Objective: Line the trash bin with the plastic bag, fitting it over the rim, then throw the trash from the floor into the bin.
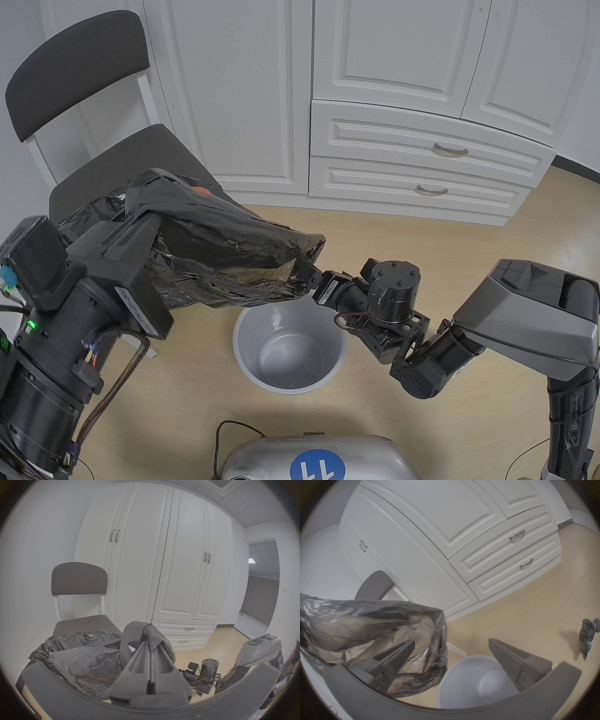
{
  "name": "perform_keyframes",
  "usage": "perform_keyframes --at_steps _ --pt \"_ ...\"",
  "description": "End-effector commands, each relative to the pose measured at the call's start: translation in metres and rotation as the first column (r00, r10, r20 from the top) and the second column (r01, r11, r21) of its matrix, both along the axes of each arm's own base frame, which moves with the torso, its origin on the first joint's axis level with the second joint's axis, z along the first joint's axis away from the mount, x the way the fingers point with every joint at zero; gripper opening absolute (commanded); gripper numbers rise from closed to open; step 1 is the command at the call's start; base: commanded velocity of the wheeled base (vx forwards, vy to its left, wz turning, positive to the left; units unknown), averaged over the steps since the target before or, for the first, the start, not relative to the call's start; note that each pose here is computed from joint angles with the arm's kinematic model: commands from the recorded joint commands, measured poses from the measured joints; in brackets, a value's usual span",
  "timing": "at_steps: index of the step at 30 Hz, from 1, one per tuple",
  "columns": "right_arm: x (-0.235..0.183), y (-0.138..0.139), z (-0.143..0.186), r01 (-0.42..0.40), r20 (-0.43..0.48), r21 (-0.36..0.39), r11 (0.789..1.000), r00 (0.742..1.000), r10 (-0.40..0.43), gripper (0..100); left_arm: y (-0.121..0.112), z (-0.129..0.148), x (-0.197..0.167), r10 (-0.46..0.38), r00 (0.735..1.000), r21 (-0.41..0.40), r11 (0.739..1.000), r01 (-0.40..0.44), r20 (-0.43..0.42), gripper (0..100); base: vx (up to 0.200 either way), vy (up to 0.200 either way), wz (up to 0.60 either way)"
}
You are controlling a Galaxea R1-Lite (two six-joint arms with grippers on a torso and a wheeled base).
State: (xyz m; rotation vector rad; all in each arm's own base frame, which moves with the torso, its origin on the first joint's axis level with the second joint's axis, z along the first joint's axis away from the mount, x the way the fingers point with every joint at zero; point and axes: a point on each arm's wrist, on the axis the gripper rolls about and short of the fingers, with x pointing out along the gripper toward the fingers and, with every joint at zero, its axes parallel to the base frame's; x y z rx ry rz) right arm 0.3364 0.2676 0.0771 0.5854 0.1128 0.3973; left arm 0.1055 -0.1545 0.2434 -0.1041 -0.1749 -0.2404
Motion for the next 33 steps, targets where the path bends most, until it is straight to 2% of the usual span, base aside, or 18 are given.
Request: perform_keyframes --at_steps 1,6,16,17,29,33 --pt "0.019 0.002 -0.011 -0.005 -0.028 0.022 1.000 1.000 0.006 100 0.001 0.001 0.000 -0.005 1.000 -0.006 1.000 0.005 0.006 0 0.000 0.000 0.00" --pt "0.016 0.007 -0.008 -0.041 -0.026 0.035 0.999 0.999 0.041 100 0.000 0.001 0.000 -0.024 1.000 -0.005 1.000 0.024 0.009 0 0.000 0.000 0.00" --pt "0.014 0.009 -0.007 -0.050 -0.024 0.059 0.997 0.998 0.051 100 -0.001 0.000 0.000 -0.025 1.000 -0.004 1.000 0.025 0.008 0 0.000 0.000 0.00" --pt "0.014 0.009 -0.006 -0.050 -0.023 0.060 0.997 0.998 0.051 0 -0.001 0.000 0.000 -0.025 1.000 -0.004 1.000 0.025 0.008 0 0.000 0.000 0.00" --pt "0.011 0.011 -0.005 -0.054 -0.026 0.074 0.996 0.998 0.056 0 -0.002 0.000 0.000 -0.028 1.000 -0.005 1.000 0.028 0.009 0 0.000 0.000 0.00" --pt "0.013 0.004 0.000 -0.030 -0.006 0.035 0.999 1.000 0.031 0 -0.002 -0.001 0.001 -0.027 1.000 -0.002 1.000 0.027 0.005 0 0.000 0.000 0.00"
